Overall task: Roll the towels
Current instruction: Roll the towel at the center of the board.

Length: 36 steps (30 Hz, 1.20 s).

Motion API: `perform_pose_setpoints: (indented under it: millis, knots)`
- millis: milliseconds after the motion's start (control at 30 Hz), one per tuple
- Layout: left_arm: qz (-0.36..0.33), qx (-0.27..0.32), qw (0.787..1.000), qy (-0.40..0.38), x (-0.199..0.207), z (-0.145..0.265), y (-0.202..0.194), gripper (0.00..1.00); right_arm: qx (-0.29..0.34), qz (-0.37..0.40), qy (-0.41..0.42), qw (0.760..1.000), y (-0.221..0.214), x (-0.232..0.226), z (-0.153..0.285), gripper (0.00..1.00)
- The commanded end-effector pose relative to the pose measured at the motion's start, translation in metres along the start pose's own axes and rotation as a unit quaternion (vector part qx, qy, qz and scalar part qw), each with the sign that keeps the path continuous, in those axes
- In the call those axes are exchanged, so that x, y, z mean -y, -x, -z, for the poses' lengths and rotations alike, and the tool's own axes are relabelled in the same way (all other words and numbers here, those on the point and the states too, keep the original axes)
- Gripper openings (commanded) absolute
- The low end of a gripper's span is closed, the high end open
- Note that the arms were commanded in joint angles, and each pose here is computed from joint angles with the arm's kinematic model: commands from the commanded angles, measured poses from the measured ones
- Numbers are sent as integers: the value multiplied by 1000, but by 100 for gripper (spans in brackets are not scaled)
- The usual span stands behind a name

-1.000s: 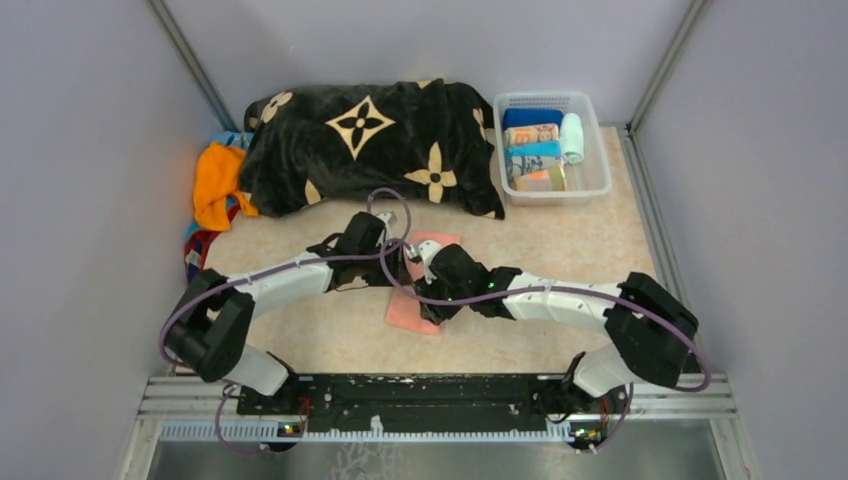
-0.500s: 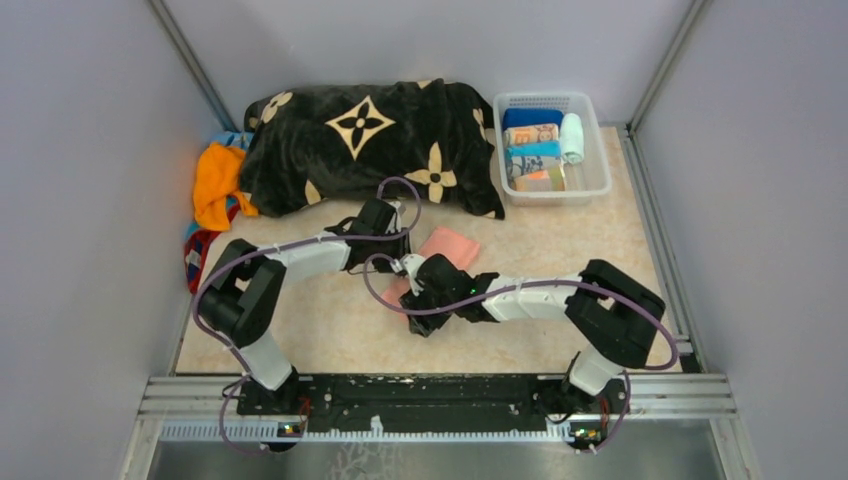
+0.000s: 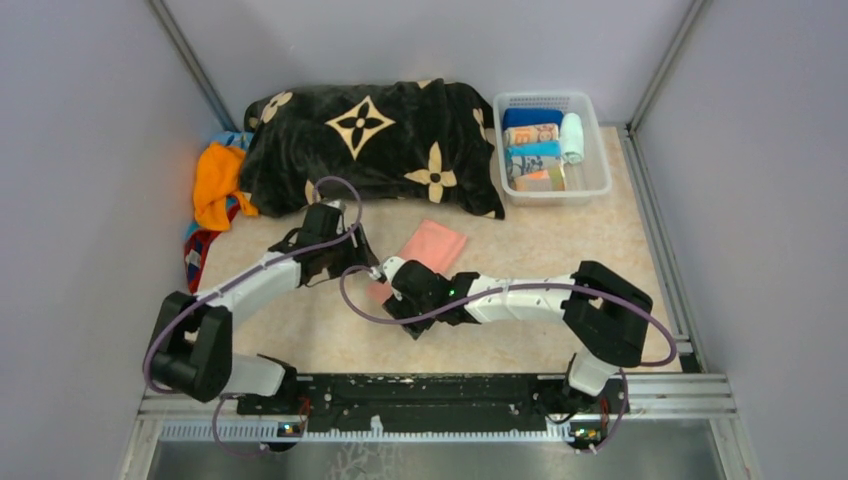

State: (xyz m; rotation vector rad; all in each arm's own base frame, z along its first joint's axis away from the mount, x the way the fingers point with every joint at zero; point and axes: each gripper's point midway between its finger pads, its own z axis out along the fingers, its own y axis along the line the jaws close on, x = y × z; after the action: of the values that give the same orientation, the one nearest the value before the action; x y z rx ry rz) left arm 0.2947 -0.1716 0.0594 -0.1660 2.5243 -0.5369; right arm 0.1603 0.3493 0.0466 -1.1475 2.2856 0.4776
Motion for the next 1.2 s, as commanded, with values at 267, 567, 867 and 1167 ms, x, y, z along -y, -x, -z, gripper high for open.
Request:
perform_pose_setpoints:
  millis: [267, 567, 867, 1167]
  knots:
    - [96, 35, 994, 29, -35, 45, -17, 78, 27, 50, -14, 998, 42, -3, -5, 52]
    - [106, 23, 994, 17, -37, 39, -31, 75, -16, 66, -38, 997, 24, 6, -28, 49]
    - [132, -8, 991, 10, -33, 32, -42, 75, -81, 61, -19, 995, -16, 3, -45, 35]
    - [179, -49, 982, -22, -23, 27, -63, 74, -45, 24, 24, 998, -6, -11, -41, 20]
